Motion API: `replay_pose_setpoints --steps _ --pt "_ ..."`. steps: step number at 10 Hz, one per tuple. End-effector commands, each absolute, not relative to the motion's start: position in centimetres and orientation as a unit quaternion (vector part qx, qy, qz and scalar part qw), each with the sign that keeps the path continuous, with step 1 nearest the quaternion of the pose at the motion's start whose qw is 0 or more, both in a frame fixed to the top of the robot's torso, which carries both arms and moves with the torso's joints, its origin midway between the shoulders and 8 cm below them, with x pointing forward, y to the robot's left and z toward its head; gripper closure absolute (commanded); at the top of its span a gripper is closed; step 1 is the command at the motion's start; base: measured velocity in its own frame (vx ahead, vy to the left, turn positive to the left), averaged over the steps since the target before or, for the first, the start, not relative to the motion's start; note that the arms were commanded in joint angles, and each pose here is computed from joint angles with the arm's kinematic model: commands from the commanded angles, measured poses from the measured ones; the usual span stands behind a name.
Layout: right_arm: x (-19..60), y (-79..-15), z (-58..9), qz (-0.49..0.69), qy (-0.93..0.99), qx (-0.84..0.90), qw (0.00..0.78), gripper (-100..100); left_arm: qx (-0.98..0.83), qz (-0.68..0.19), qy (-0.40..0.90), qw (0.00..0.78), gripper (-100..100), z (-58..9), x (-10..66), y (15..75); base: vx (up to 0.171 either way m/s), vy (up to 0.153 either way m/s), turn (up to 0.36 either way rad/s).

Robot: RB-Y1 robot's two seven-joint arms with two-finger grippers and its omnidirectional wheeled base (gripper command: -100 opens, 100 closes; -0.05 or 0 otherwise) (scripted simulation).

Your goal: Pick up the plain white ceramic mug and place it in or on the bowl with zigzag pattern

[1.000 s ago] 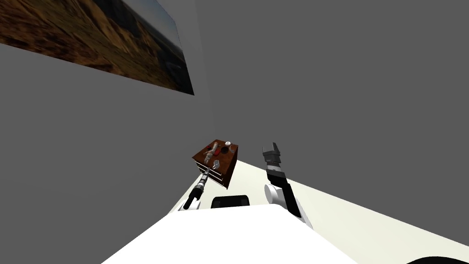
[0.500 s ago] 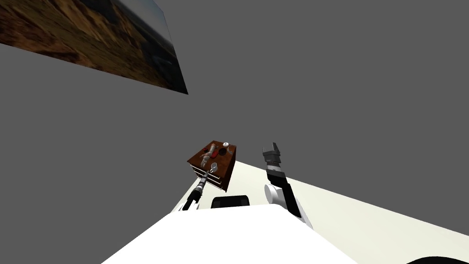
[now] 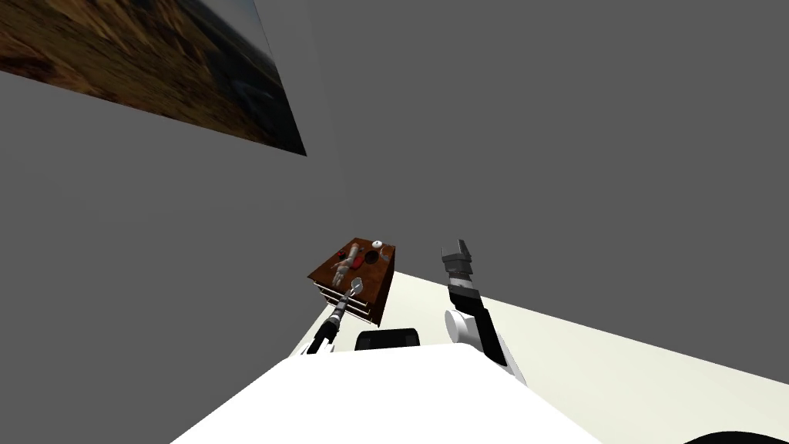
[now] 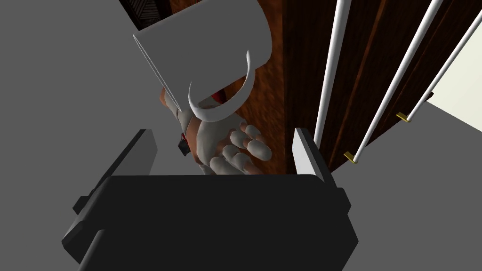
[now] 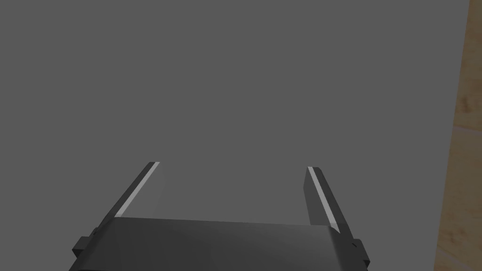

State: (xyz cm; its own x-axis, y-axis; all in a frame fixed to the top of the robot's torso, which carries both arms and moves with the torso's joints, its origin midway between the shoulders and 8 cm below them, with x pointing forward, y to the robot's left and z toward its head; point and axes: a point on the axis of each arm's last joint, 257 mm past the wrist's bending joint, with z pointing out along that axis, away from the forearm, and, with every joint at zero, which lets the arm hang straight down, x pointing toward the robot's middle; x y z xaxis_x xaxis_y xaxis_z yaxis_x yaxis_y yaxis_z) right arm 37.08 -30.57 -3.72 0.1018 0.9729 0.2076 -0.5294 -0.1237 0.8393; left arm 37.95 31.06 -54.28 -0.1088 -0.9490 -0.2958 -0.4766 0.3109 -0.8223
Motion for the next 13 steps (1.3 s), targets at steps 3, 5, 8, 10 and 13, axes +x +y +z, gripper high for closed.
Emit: replay_pose_setpoints --steps 3,5,8,10,13 --pt "37.1 -30.6 -3.7 0.617 0.261 0.425 0.608 0 -0.517 -0.278 0.691 0.421 0 -54.4 38.0 30.9 0.06 -0.01 -0.051" --pt "37.1 -30.6 -3.7 0.617 0.261 0.425 0.608 0 -0.517 -0.279 0.691 0.421 -100 -55.1 36.1 30.4 0.121 0.015 -0.001" --pt "37.1 -30.6 -3.7 0.617 0.261 0.425 0.608 0 -0.517 -0.279 0.691 0.421 100 -55.0 36.3 30.6 0.011 0.002 0.002" --pt "37.1 -30.6 -3.7 0.617 0.261 0.425 0.608 0 -0.517 -0.279 0.691 0.421 100 -55.0 36.4 30.6 0.0 0.0 0.0" --pt "37.1 -30.6 -3.7 0.617 0.261 0.425 0.608 0 -0.517 -0.279 0.691 0.421 100 -54.6 37.5 30.8 -0.018 -0.001 -0.001"
